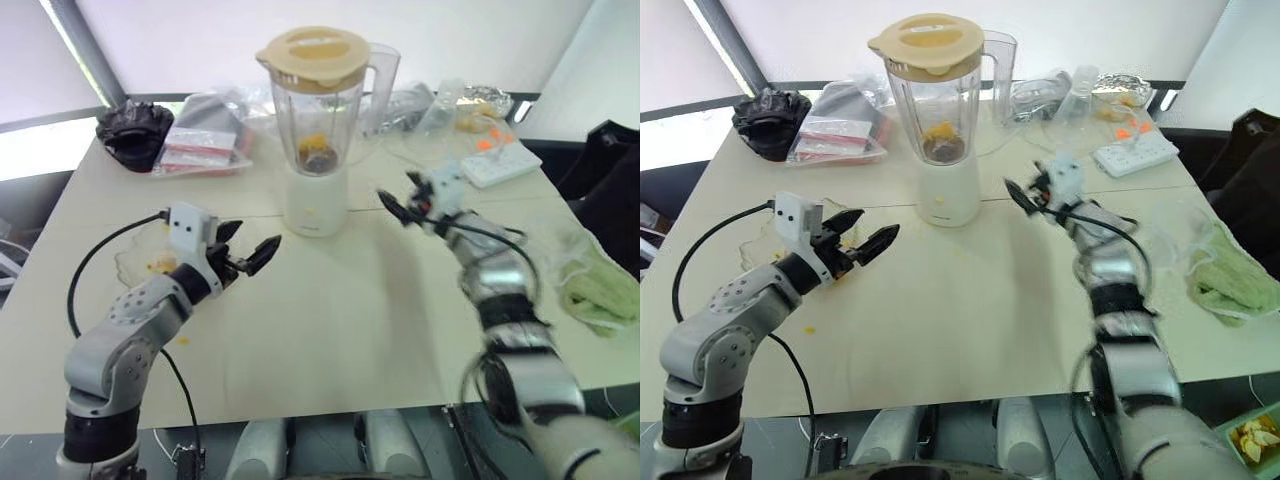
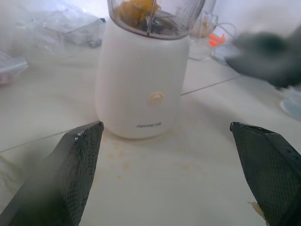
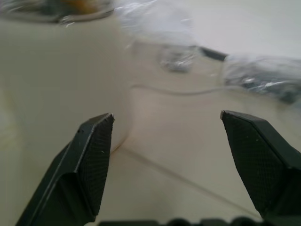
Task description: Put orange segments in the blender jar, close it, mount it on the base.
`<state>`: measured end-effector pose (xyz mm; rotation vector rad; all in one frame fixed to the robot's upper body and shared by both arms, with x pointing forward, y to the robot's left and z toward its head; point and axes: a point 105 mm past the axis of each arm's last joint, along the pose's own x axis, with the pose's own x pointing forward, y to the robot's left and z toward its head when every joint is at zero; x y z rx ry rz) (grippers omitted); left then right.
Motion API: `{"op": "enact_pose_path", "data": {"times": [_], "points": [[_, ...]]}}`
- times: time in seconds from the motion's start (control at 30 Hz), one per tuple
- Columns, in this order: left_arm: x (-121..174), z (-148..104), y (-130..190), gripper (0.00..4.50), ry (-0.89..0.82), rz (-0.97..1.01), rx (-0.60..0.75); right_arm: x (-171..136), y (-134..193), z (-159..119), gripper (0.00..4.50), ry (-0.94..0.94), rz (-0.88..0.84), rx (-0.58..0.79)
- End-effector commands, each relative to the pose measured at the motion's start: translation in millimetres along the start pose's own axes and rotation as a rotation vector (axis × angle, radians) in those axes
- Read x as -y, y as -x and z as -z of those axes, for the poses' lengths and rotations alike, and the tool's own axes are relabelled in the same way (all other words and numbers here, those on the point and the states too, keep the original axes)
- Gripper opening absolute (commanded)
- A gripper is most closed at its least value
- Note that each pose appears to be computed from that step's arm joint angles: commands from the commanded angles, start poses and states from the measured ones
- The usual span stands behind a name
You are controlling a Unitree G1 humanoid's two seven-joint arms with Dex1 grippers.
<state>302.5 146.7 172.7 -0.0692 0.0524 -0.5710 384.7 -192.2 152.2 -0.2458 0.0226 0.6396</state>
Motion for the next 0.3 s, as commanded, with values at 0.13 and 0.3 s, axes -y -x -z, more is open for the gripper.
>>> {"op": "enact_pose_path", "data": {"times": [0.13,0.3], "points": [[-9.3,-17.8,14.9,4.5,-0.061,0.009,0.024,-16.2,75.4,-67.3,3.79,-0.06,-0.205,0.008],[-13.0,-22.0,23.1,4.5,-0.065,0.035,0.013,-21.9,97.7,-78.3,3.79,-0.069,-0.218,-0.02]]}}
